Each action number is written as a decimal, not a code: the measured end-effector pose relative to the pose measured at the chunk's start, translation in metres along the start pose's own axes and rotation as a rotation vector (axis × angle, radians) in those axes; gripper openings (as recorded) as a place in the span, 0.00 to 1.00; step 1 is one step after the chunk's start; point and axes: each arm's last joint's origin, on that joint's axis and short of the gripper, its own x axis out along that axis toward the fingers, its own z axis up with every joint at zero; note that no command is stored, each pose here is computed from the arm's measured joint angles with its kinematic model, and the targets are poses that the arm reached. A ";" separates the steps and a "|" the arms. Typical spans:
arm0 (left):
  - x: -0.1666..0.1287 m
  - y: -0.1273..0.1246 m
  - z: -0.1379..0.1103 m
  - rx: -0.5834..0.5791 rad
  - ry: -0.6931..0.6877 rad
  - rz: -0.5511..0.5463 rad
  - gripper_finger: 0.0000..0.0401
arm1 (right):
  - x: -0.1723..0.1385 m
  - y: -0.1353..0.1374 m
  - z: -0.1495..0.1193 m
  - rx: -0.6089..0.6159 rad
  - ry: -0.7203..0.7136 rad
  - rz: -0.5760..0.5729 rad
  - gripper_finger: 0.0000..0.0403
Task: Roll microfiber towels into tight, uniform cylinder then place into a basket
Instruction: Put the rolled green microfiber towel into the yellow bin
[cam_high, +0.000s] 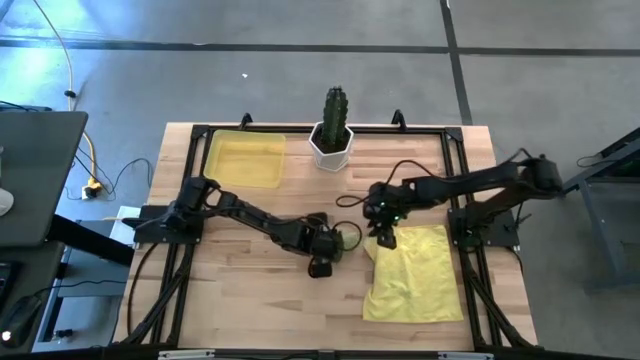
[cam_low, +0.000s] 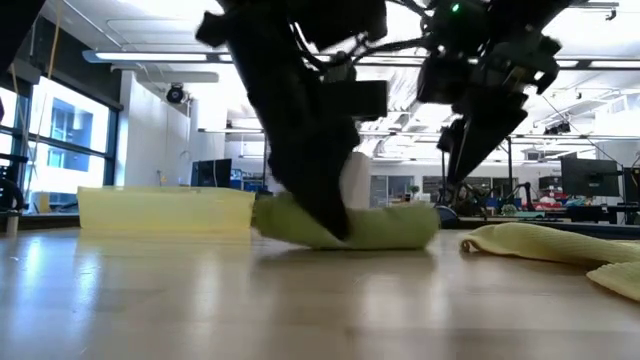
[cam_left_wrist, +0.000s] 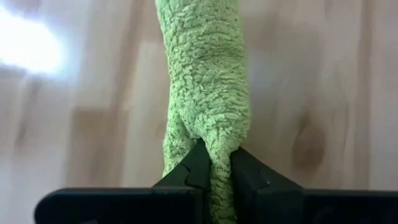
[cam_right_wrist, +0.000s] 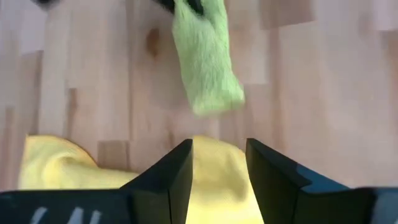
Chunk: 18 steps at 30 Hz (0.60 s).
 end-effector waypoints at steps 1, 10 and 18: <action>-0.007 0.005 0.000 0.002 0.019 0.007 0.05 | -0.005 0.001 -0.001 0.000 -0.002 -0.024 0.35; -0.071 0.070 -0.001 -0.094 0.108 0.182 0.05 | -0.045 0.006 -0.004 -0.014 -0.109 -0.162 0.35; -0.131 0.144 -0.018 -0.303 0.147 0.458 0.05 | -0.051 0.006 -0.007 0.013 -0.120 -0.225 0.35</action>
